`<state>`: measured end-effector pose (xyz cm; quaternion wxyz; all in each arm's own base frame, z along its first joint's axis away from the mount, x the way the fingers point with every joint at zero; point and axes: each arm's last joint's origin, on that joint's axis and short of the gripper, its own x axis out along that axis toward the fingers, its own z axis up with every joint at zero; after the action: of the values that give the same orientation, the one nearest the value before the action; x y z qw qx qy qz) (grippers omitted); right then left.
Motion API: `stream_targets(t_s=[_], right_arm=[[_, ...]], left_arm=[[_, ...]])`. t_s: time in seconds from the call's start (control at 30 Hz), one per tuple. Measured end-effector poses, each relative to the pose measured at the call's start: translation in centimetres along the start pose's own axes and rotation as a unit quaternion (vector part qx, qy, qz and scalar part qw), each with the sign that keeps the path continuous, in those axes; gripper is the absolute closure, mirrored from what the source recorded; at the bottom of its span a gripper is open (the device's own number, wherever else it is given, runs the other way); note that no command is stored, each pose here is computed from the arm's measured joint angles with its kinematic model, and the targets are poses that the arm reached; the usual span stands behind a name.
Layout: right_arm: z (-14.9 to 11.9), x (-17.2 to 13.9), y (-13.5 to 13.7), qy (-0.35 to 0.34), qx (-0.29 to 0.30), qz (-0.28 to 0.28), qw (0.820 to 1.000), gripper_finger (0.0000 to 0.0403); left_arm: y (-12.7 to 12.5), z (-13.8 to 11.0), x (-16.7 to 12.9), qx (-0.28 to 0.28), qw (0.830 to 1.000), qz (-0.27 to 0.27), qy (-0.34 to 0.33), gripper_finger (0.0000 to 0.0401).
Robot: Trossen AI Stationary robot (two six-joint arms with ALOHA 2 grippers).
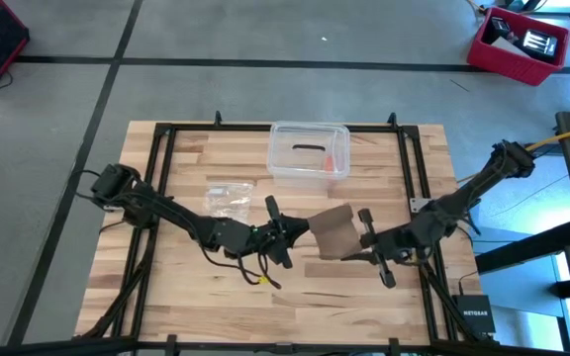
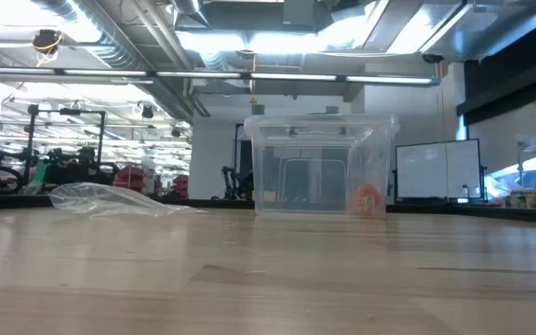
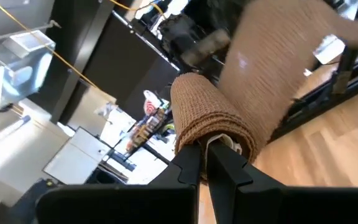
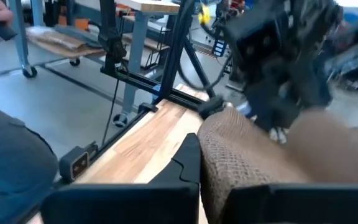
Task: Roll bandage
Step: Roll the brown bandage
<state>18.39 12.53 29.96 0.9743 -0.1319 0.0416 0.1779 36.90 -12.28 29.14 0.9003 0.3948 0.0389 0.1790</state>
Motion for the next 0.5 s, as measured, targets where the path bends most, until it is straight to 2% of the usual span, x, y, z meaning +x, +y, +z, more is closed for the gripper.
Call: stream_targets(t_s=[0.3,0.5], right_arm=[[3.2,-0.4,-1.0,0.003,-0.074,-0.033,0.997,0.0398],[3.5,-0.3,-2.2,0.012,-0.084,-0.076,0.994,0.0399]], left_arm=[[-2.7,-1.1,0.8,-0.001,0.999,-0.040,-0.009,0.0396],[-3.8,-1.5,0.9,0.002,0.999,-0.054,-0.010,0.0396]])
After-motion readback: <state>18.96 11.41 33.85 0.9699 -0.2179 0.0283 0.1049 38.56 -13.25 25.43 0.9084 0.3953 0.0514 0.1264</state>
